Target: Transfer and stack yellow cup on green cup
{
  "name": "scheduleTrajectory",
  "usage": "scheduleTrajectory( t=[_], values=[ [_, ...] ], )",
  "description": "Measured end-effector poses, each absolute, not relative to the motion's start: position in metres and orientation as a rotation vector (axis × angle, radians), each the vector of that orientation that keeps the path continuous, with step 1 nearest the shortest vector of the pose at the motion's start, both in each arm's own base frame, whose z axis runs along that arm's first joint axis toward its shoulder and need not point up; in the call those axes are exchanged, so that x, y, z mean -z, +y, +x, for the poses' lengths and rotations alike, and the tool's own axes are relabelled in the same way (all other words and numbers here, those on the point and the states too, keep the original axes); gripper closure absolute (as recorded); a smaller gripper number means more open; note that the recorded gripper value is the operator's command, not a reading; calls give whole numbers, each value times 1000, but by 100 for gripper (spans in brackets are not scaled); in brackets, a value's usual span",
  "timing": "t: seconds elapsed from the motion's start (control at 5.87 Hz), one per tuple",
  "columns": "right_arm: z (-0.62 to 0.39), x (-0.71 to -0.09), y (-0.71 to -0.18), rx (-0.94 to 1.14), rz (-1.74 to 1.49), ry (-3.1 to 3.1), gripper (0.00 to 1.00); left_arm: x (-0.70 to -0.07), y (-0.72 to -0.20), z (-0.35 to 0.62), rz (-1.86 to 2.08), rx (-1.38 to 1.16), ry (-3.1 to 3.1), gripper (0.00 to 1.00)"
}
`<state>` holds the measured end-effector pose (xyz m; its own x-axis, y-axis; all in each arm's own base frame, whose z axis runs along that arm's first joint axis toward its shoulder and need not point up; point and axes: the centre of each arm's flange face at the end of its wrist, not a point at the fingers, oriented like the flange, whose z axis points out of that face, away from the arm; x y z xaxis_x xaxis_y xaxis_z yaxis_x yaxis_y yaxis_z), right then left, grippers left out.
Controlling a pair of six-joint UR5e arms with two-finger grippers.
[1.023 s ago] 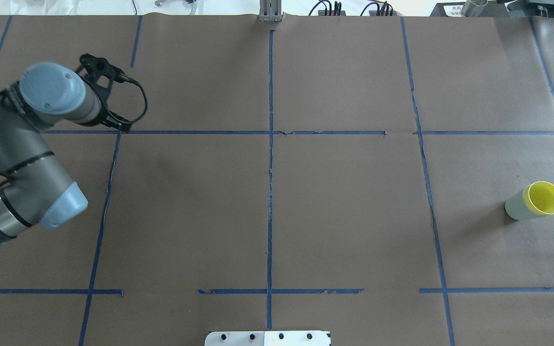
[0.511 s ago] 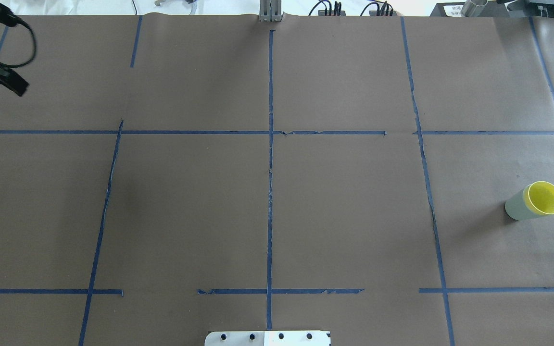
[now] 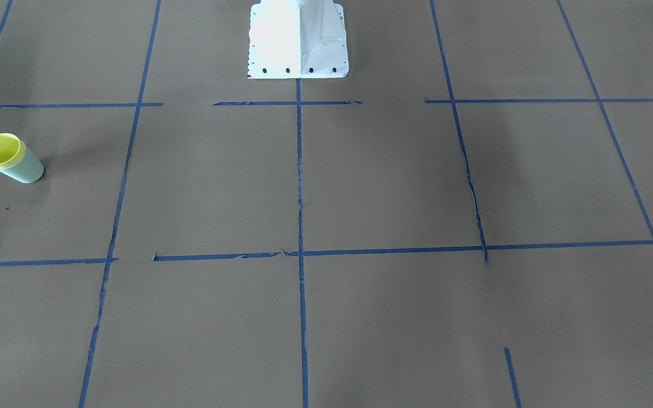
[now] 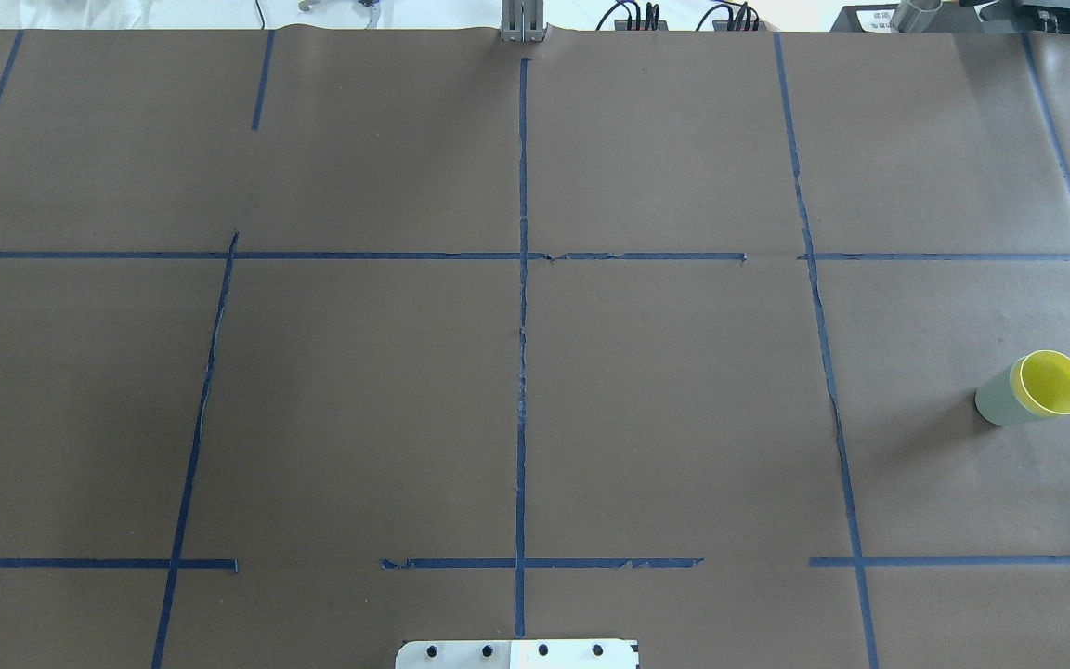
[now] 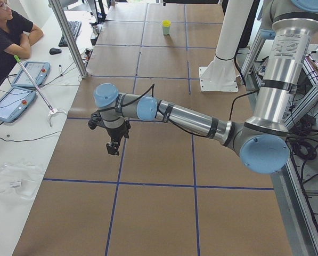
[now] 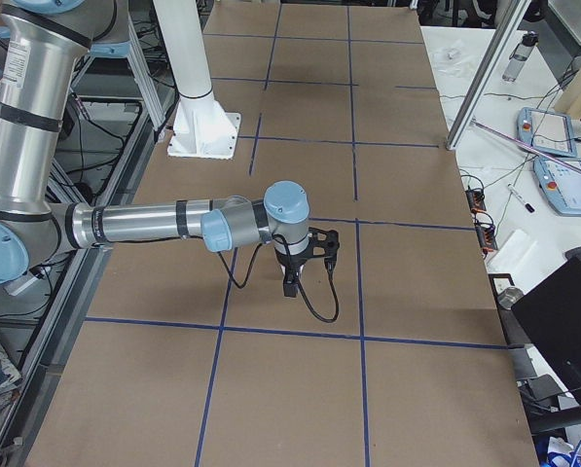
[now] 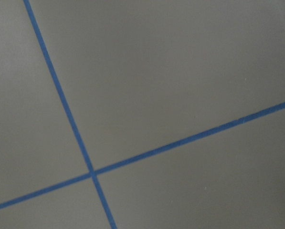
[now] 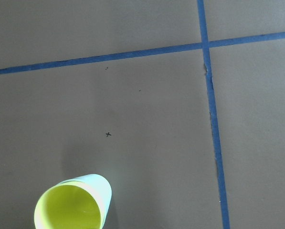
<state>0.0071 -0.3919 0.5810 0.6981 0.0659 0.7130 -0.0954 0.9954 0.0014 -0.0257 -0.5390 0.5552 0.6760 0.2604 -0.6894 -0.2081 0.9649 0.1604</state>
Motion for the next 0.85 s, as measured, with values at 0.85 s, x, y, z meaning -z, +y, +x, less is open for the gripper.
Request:
scheduleTrajectory(
  t=[0.85],
  values=[
    [21,-586,-400,-23,41,-763,0,-640,-421,-93,-35,-126,827,0]
  ],
)
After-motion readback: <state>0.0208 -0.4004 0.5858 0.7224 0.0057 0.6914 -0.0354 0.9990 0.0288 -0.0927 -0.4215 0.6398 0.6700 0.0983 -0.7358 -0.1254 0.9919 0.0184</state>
